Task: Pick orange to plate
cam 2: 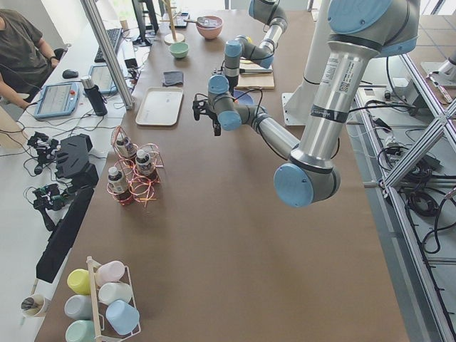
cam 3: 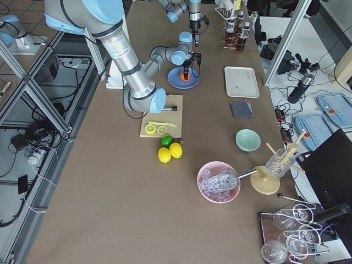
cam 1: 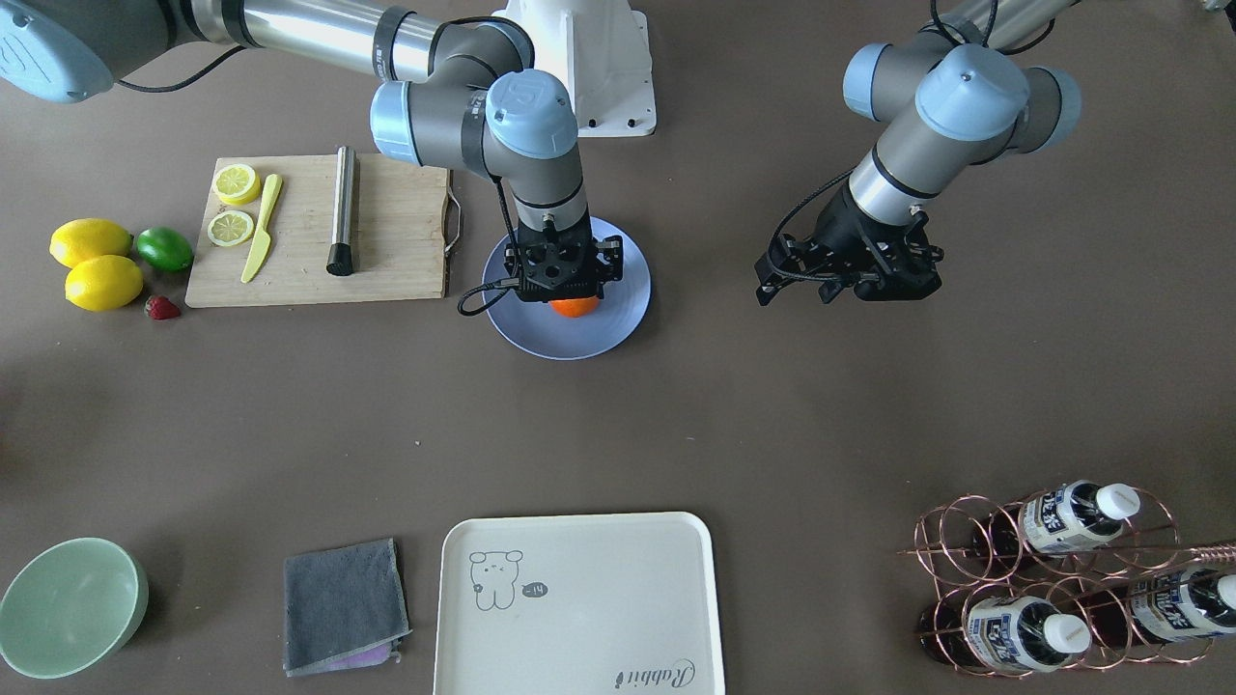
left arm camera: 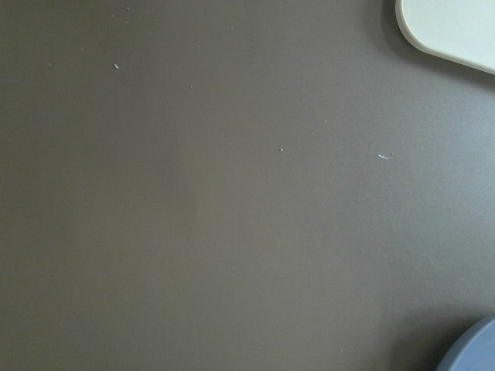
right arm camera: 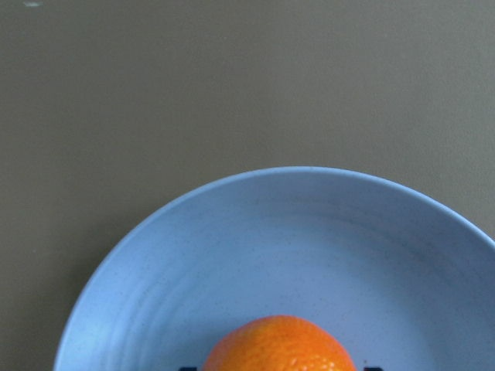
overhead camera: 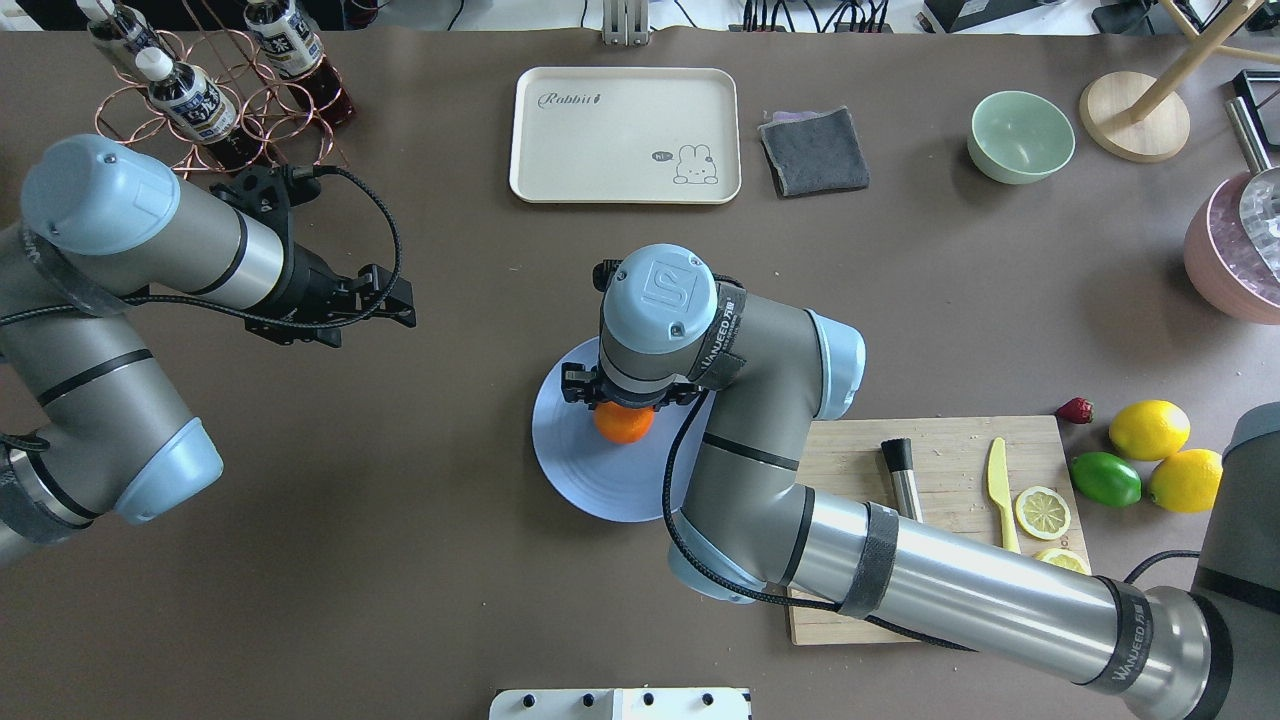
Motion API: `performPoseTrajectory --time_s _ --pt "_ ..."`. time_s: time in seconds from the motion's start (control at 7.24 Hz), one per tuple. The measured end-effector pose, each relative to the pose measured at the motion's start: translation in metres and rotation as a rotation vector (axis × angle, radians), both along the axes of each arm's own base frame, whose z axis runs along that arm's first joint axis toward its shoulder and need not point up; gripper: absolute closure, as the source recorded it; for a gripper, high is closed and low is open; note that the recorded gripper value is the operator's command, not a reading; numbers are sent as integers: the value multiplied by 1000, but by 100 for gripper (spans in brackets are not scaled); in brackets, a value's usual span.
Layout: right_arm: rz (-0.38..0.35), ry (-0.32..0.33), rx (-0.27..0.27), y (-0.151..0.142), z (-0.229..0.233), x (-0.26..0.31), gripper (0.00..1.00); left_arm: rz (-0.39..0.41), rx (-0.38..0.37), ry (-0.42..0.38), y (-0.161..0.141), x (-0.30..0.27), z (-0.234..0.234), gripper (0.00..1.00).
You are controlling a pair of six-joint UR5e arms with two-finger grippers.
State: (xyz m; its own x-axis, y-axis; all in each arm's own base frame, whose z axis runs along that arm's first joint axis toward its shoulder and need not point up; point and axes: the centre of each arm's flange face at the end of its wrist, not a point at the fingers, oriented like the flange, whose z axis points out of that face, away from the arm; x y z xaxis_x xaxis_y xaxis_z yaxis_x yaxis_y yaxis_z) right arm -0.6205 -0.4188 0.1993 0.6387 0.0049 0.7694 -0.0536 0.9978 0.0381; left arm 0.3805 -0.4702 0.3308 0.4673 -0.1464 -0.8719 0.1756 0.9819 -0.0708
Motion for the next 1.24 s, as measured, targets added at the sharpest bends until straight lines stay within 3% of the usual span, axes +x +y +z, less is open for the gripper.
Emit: performPoseTrajectory --time_s 0.41,0.69,0.97,1.24 --pt "-2 -26 12 10 8 31 0 -16 -5 2 -9 -17 1 4" --pt "5 -33 5 -11 51 116 0 -1 24 -29 -26 -59 30 4" --pt "-33 41 65 -65 133 218 0 53 95 -125 -25 -116 102 4" --pt "-113 120 111 -98 234 337 0 128 156 -204 -8 -214 192 4"
